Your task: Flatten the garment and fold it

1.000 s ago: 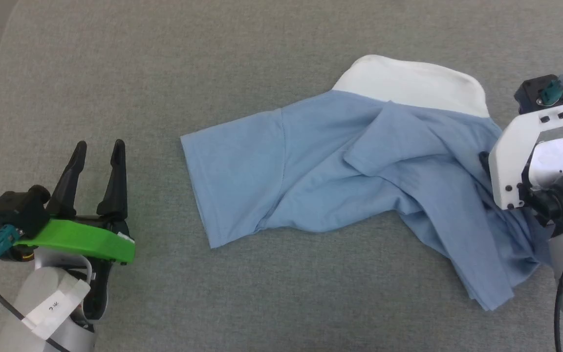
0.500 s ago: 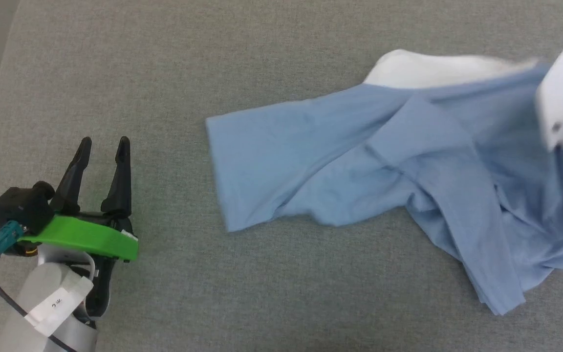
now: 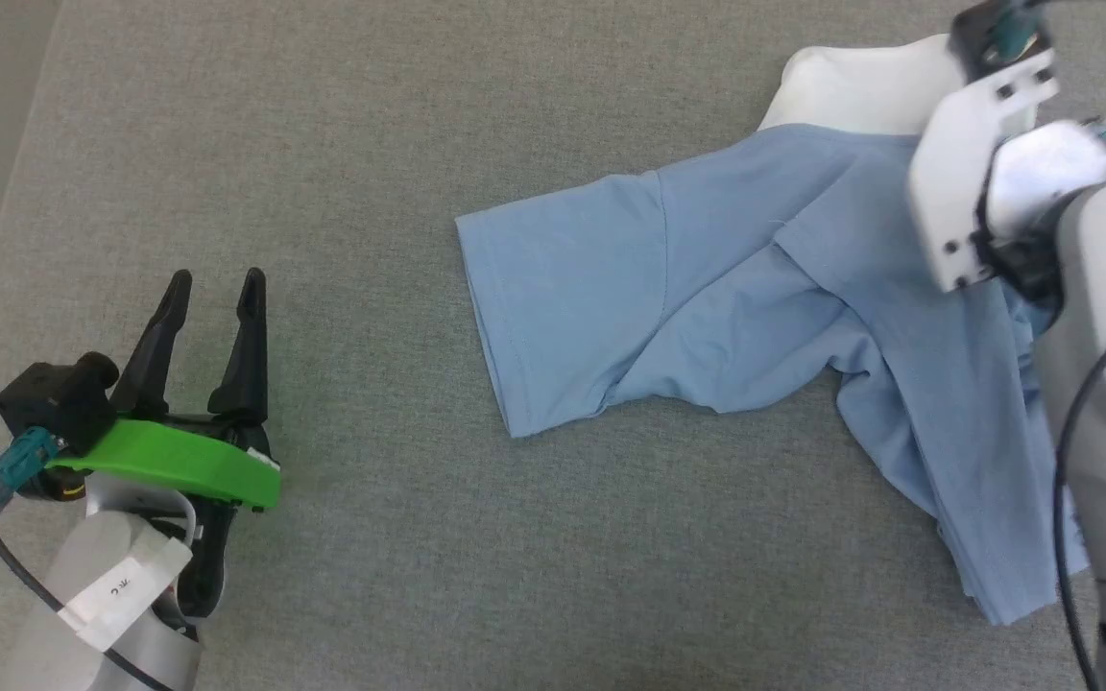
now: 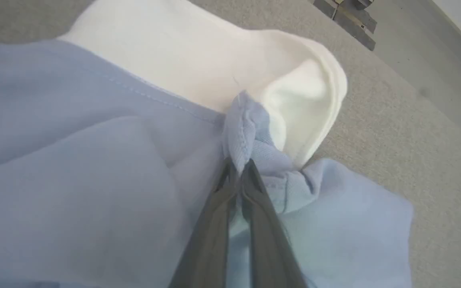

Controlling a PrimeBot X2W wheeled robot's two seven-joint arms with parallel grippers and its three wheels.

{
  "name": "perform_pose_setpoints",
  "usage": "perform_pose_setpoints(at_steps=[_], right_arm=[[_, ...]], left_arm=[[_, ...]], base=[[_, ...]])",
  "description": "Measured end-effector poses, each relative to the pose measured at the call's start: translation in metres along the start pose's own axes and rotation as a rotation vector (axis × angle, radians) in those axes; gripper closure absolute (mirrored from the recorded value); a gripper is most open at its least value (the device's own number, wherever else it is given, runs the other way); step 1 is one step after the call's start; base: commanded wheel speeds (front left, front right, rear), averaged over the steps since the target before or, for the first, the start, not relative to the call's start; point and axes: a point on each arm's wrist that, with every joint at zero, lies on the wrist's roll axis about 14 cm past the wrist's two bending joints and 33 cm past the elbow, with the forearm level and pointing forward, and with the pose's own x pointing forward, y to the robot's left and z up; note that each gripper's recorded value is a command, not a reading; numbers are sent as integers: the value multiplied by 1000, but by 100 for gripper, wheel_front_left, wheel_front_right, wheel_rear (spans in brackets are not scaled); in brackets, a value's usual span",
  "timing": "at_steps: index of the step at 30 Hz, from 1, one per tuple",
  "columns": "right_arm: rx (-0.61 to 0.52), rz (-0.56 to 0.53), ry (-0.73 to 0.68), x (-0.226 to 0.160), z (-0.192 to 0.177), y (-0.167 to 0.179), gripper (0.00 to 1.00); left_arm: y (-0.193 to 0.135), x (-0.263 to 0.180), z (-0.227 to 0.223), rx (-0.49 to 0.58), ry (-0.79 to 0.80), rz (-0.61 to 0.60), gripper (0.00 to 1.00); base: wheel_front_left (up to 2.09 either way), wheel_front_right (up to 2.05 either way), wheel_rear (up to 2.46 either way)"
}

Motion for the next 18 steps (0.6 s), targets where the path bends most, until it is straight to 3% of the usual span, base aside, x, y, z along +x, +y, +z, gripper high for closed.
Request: perform_pose_setpoints(at_steps=[5,10,12,18], right_arm=[[60,10,-98,-12,16,-5,0],[185,-29,-357,-52,59,-36,0],[218,-77,-524,-81,77,-55,0],[346,-188,-813,-142,66,-94,0]], left_arm=[[-4,-2,5,-5,-12,-7,0],[-11,-4,19,-9,-49,-25,0],[-16,-6,26,-7,-68,-38,0],[-29,-18,36,-13,-96,-60,0]], base=[[0,0,0],[0,0,0],[0,0,0],[0,0,0]])
